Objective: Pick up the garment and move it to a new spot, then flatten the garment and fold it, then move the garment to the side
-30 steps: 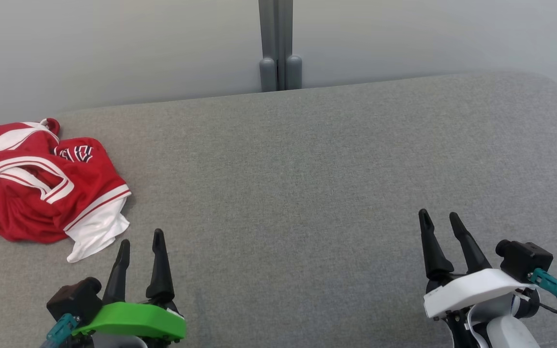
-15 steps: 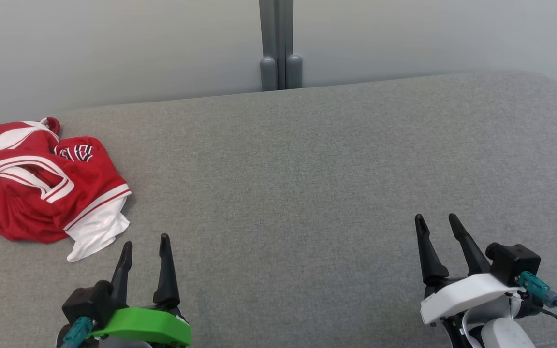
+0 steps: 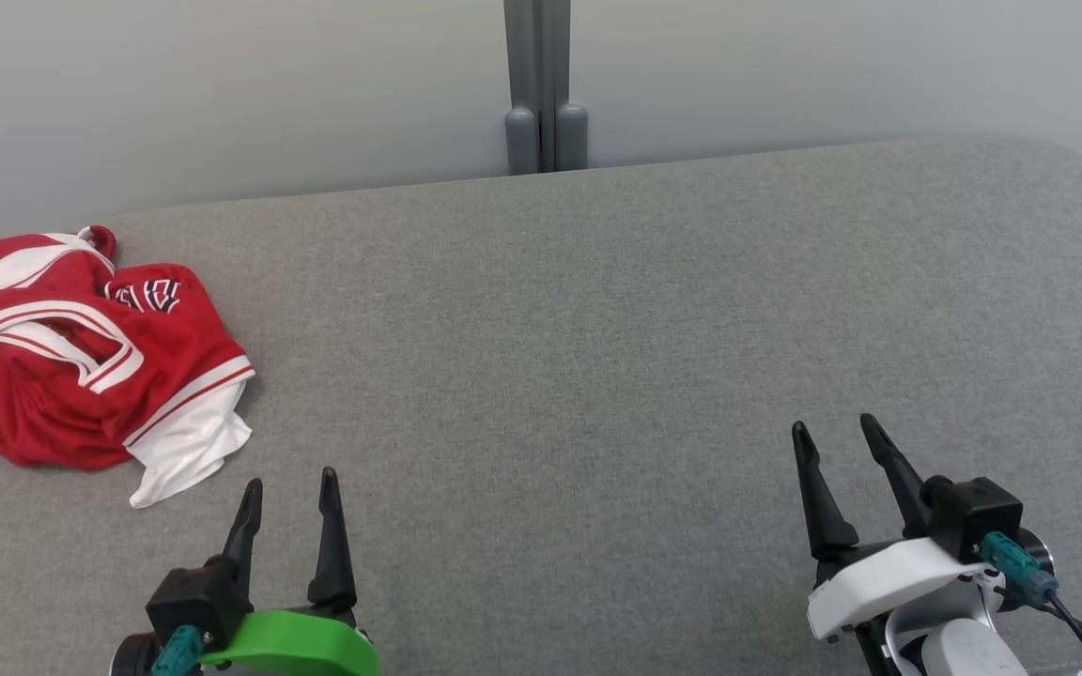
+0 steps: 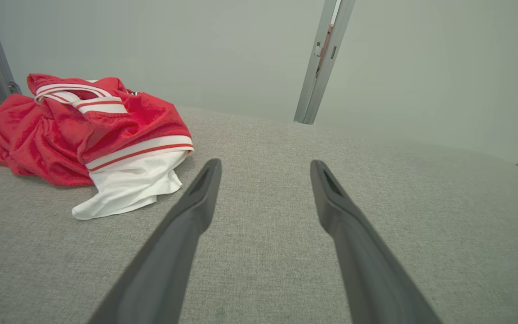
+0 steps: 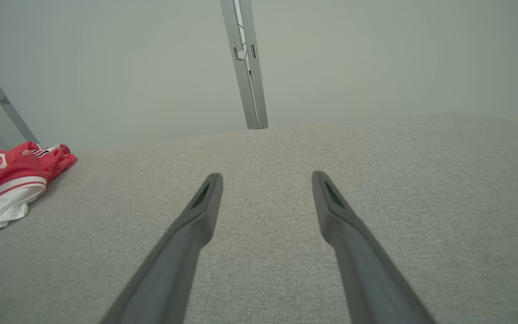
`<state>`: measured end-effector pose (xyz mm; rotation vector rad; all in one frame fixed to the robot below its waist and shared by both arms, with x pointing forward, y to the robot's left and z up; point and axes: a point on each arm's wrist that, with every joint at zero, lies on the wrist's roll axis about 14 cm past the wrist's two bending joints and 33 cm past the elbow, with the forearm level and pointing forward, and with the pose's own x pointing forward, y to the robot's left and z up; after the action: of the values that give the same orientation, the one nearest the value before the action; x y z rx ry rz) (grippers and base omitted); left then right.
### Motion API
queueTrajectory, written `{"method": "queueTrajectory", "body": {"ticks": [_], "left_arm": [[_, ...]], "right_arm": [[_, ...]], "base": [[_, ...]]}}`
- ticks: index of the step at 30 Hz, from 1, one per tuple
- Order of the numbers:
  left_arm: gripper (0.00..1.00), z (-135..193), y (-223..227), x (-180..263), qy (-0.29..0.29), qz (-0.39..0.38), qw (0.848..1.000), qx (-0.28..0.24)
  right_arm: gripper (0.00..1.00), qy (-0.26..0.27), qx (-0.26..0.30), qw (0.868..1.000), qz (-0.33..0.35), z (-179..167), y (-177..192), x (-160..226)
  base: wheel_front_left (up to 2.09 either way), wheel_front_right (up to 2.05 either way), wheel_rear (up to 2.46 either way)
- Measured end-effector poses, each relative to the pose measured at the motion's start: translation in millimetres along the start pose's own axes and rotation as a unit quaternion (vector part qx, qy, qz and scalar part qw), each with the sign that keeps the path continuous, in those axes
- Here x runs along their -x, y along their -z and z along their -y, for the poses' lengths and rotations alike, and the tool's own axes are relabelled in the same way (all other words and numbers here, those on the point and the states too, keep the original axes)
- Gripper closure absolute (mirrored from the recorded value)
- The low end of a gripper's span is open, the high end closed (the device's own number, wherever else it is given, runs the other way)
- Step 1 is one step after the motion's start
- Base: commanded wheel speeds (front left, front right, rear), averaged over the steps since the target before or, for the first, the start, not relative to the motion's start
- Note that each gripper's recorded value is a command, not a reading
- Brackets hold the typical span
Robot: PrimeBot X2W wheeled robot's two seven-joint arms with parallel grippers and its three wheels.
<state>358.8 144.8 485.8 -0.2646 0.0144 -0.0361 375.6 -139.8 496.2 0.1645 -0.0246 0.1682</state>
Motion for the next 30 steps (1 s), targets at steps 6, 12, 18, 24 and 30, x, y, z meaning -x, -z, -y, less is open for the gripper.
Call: {"method": "queueTrajectory", "body": {"ticks": [6, 12, 18, 24, 30], "left_arm": [[0.00, 1.7, 1.6, 1.5, 0.003, 0.001, 1.000, -0.016], [0.00, 2.5, 2.8, 2.7, 0.006, 0.003, 0.999, -0.034], [0.00, 2.2, 5.4, 4.5, 0.006, 0.002, 0.999, -0.045], [0.00, 1.1, 5.7, 4.7, 0.004, 0.001, 0.999, -0.045], [0.00, 0.2, 6.2, 5.0, 0.003, 0.000, 0.999, -0.045]], "right_arm": [[0.00, -0.007, 0.020, 1.000, 0.000, -2.4, 0.8, -0.1], [0.00, -0.015, 0.039, 0.999, 0.003, -5.8, 0.2, -0.5], [0.00, -0.022, 0.057, 0.998, 0.005, -8.6, -0.3, -0.3], [0.00, -0.021, 0.057, 0.998, 0.006, -8.5, -0.9, 0.0], [0.00, -0.022, 0.057, 0.998, 0.006, -9.0, -0.6, -0.4]], "base": [[0.00, 0.00, 0.00], [0.00, 0.00, 0.00], [0.00, 0.00, 0.00], [0.00, 0.00, 0.00], [0.00, 0.00, 0.00]]}}
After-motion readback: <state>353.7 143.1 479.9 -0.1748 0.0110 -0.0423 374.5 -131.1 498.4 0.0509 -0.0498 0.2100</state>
